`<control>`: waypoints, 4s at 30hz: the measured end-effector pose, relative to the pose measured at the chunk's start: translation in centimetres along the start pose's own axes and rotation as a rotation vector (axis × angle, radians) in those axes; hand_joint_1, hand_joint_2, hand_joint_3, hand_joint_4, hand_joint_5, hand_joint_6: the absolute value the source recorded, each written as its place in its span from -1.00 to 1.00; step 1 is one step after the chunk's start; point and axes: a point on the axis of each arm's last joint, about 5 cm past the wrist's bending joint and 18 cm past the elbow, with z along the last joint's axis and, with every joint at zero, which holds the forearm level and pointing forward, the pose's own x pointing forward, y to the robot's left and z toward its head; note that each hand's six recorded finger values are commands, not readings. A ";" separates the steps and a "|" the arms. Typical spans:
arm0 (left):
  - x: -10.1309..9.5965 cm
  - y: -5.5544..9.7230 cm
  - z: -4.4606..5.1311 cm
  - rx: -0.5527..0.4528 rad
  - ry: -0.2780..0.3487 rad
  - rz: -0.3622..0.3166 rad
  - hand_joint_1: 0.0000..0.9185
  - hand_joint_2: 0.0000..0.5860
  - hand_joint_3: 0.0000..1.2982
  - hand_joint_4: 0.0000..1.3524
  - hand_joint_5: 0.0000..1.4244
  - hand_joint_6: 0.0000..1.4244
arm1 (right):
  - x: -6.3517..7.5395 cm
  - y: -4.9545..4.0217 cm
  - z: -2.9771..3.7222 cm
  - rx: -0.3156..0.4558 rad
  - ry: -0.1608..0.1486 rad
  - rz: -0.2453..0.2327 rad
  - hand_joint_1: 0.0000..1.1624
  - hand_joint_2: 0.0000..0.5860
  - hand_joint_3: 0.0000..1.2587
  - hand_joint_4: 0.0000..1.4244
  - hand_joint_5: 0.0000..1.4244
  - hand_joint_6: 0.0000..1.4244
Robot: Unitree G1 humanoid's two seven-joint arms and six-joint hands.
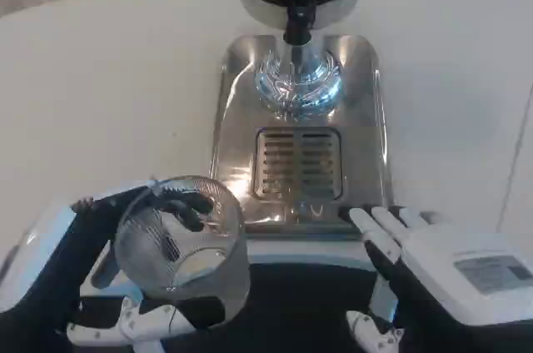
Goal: Grasp the cup under the faucet to collect the drink, then remove the cup.
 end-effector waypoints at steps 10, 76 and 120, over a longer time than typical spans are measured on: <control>0.1 0.0 0.00 0.000 -0.002 0.002 0.22 -0.82 0.58 0.80 1.00 1.00 | 0.0 -0.11 -0.03 -0.003 0.001 0.004 -0.74 0.94 -1.00 -1.00 -1.00 -1.00; 15.6 -7.6 -5.59 0.024 0.121 0.072 0.16 -0.97 0.20 0.26 0.55 0.77 | -0.2 -0.25 -1.03 0.016 0.089 0.108 -0.75 0.90 -1.00 -1.00 -1.00 -1.00; 15.2 -4.0 -6.32 0.154 0.078 0.083 -0.94 -1.00 -1.00 -1.00 -0.85 -0.80 | 0.9 0.04 -1.05 0.063 0.070 0.098 -0.81 0.68 -1.00 -1.00 -1.00 -1.00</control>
